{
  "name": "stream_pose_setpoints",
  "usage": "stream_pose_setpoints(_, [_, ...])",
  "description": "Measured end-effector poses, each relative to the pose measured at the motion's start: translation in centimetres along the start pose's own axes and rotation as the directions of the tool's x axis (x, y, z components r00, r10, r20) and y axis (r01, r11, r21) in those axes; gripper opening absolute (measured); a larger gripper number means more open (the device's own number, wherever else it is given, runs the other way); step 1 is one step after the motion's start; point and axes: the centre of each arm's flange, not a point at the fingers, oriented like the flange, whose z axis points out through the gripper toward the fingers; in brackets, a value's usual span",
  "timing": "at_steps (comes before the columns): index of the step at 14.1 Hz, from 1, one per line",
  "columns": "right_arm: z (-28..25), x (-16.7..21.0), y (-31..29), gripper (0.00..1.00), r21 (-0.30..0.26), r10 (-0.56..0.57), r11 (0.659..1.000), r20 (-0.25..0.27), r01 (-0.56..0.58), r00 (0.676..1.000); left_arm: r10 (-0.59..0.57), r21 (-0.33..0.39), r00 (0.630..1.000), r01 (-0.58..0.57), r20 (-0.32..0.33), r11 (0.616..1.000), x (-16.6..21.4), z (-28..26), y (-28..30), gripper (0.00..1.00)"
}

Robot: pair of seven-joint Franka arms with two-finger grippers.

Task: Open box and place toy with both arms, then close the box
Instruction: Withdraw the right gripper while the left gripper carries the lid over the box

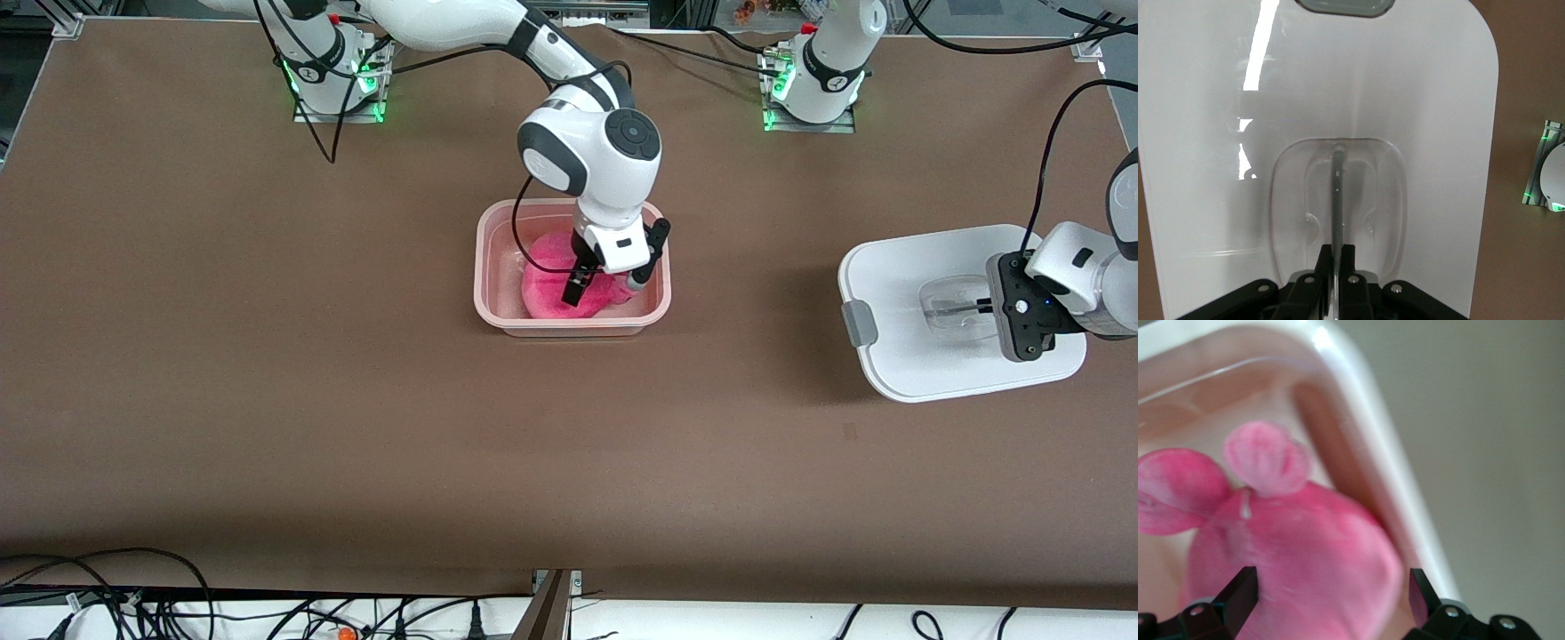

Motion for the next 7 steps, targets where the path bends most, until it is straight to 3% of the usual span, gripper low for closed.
stream_pose_setpoints(2, [-4.6,-2.3,7.6,1.0,-0.019,0.107,0.994,-0.064,-0.109,0.992,0.0,0.0,1.0,0.0,0.0,1.0,0.0,0.0,0.0,0.07])
stream_pose_setpoints(4, [-8.7,-6.6,15.4,1.0,0.007,0.228,0.973,-0.096,-0.229,0.969,0.007,0.0,1.0,-0.007,0.0,1.0,0.3,0.0,0.0,0.07])
stream_pose_setpoints(7, [-12.5,-13.5,22.1,1.0,0.068,0.263,0.963,-0.039,-0.26,0.964,0.044,0.002,0.999,-0.044,0.0,0.999,2.5,-0.1,0.3,0.07])
